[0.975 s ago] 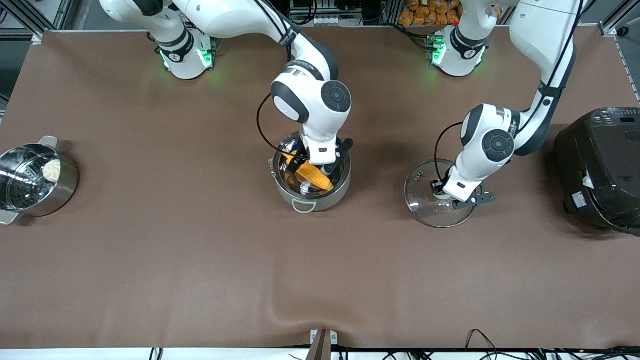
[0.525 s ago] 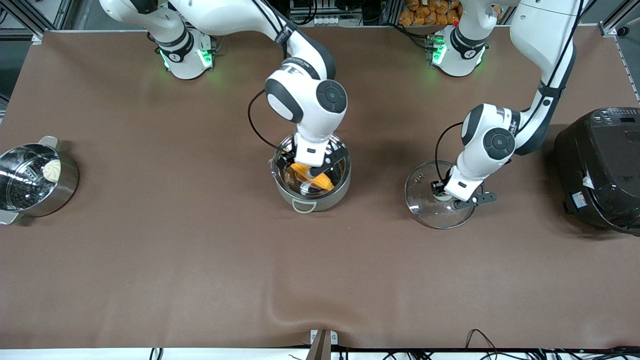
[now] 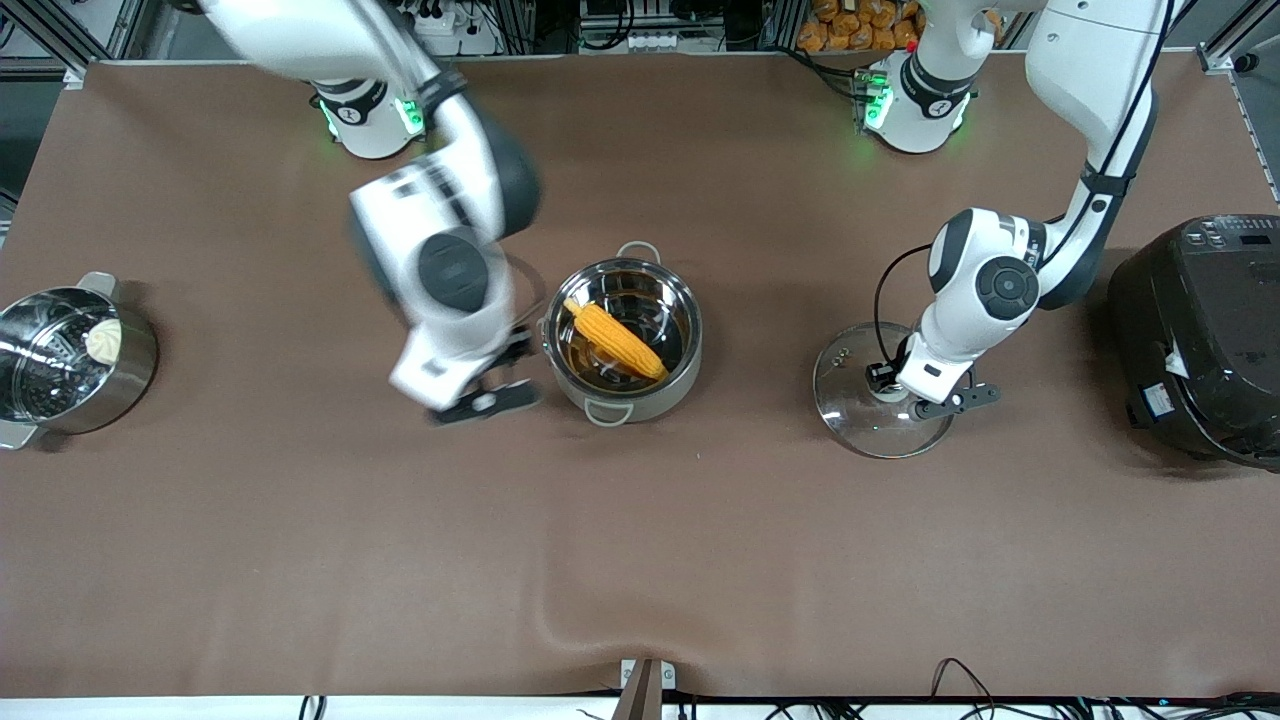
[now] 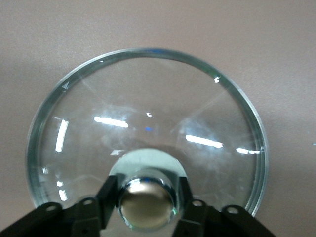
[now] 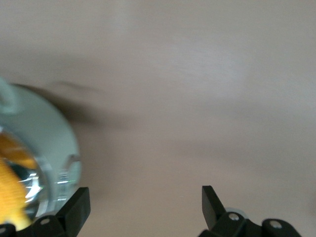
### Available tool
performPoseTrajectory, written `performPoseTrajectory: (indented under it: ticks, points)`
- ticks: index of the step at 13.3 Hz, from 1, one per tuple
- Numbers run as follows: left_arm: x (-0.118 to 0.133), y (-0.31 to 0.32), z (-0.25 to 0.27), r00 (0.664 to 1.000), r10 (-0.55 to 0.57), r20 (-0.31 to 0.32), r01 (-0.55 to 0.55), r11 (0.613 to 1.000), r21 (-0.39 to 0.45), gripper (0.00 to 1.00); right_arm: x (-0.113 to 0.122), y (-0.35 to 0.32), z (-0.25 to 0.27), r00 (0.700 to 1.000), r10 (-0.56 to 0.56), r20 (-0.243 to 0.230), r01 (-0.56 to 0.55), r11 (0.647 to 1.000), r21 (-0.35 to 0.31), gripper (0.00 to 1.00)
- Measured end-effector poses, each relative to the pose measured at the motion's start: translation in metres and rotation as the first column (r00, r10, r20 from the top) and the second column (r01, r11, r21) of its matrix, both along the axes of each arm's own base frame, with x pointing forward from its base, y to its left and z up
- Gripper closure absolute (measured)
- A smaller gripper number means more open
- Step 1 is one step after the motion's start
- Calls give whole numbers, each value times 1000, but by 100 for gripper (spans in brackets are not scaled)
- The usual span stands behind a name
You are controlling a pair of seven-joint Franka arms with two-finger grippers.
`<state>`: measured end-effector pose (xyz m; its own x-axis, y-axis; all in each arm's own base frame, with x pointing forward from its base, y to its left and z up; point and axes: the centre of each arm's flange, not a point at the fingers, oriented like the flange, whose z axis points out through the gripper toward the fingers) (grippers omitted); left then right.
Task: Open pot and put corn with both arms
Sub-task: 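Withdraw the right gripper from the pot while the left gripper lowers the lid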
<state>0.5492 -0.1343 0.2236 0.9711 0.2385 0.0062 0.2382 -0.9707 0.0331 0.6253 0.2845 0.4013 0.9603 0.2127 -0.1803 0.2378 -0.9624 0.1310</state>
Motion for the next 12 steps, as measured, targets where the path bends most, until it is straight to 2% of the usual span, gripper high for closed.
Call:
performPoseTrajectory:
  ticks: [2, 3, 4, 6, 8, 10, 12]
  points:
    - [3, -2, 5, 1000, 1, 12, -1, 1000, -4, 14, 27, -81, 2, 998, -33, -58, 37, 997, 66, 0]
    - [5, -2, 9, 1000, 2, 22, -2, 1000, -6, 3, 36, -120, 4, 997, -29, -71, 37, 994, 101, 0]
    - [8, -3, 16, 999, 3, 37, -2, 1000, -9, 0, 42, -154, 9, 997, -21, -70, 30, 992, 124, 0]
    - [16, -5, 41, 996, 3, 85, -1, 1000, -16, 0, 44, -200, 38, 999, -25, -31, 30, 989, 147, 0]
    - [26, -6, 81, 993, 3, 122, -1, 1000, -15, 0, 32, -224, 75, 998, -56, 11, 54, 988, 147, 0]
    - [40, -7, 134, 992, 5, 126, -4, 1000, -4, 0, 15, -241, 110, 996, -81, 43, 74, 987, 142, 0]
    - [52, -7, 192, 993, -20, 117, 19, 1000, 12, 0, -3, -256, 142, 993, -106, 56, 98, 986, 131, 0]
